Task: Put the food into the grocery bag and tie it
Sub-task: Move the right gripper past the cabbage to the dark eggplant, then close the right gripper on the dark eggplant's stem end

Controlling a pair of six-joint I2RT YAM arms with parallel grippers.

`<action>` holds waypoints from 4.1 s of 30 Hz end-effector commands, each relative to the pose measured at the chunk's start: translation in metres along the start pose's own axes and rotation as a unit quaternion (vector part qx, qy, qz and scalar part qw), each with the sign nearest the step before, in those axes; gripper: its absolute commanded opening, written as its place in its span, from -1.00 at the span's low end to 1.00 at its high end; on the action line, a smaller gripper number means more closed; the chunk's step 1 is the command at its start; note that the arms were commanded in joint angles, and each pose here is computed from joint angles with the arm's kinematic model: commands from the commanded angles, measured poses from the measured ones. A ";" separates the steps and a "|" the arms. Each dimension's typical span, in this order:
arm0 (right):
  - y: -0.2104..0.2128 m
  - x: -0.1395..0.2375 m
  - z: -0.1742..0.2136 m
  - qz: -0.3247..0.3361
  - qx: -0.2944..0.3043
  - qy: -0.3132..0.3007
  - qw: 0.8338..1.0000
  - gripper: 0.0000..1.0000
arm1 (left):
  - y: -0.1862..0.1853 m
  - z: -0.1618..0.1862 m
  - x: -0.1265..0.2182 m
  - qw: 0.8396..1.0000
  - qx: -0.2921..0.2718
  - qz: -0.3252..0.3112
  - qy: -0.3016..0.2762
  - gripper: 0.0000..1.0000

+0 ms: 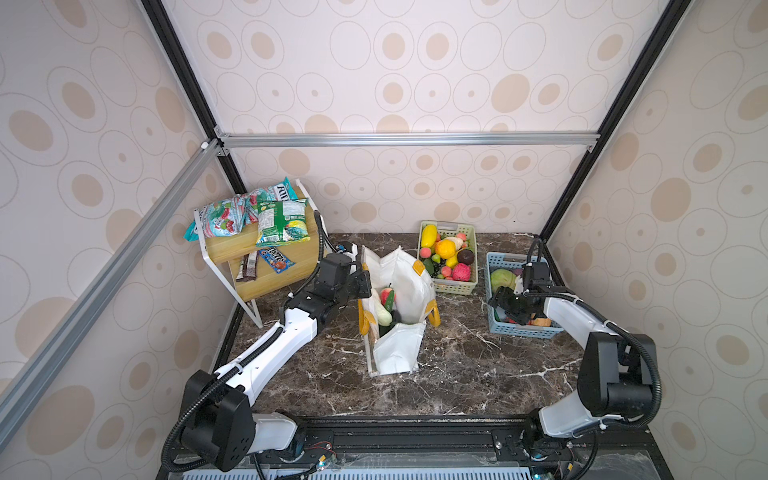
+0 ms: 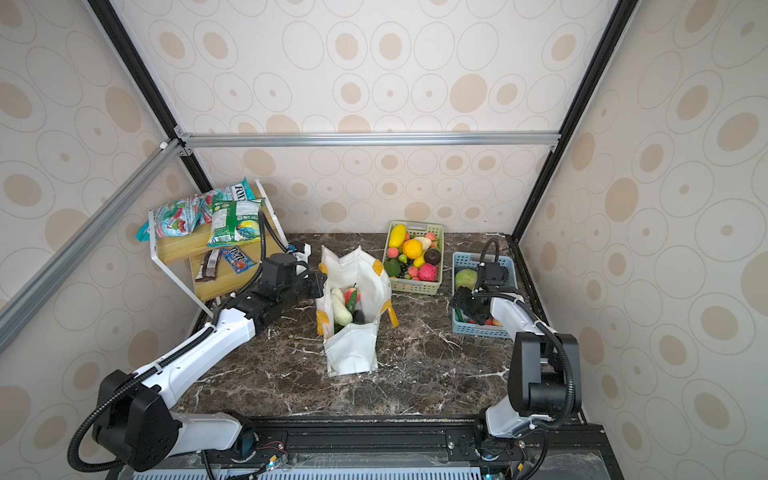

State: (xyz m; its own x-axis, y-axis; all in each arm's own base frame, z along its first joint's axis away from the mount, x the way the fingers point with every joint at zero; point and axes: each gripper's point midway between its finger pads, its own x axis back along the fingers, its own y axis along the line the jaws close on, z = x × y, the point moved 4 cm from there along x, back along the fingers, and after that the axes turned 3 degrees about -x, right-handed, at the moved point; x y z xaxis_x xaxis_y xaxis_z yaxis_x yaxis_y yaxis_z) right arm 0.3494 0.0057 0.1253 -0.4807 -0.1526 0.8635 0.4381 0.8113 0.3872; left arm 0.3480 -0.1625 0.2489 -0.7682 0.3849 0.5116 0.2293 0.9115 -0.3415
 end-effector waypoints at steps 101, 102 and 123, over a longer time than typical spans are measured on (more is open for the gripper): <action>-0.067 -0.086 -0.123 0.186 -0.025 -0.024 0.982 0.13 | 0.008 -0.001 -0.003 1.000 -0.010 -0.012 0.005 -1.00; -0.065 -0.088 -0.122 0.182 -0.023 -0.014 0.983 0.15 | 0.008 0.000 -0.003 1.000 -0.010 -0.010 0.005 -1.00; -0.051 -0.066 -0.123 0.140 0.021 -0.032 0.989 -0.45 | 0.010 -0.002 0.002 1.000 -0.013 -0.011 0.001 -1.00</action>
State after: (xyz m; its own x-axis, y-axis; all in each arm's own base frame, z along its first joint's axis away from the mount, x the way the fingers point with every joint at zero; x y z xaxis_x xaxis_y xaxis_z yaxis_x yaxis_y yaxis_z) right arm 0.4621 -0.0973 0.0774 -0.3896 0.1299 0.9118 0.5496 0.8272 0.1170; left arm 0.3529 -0.1579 0.2434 -0.7671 0.3717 0.5229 0.2188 0.9178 -0.3313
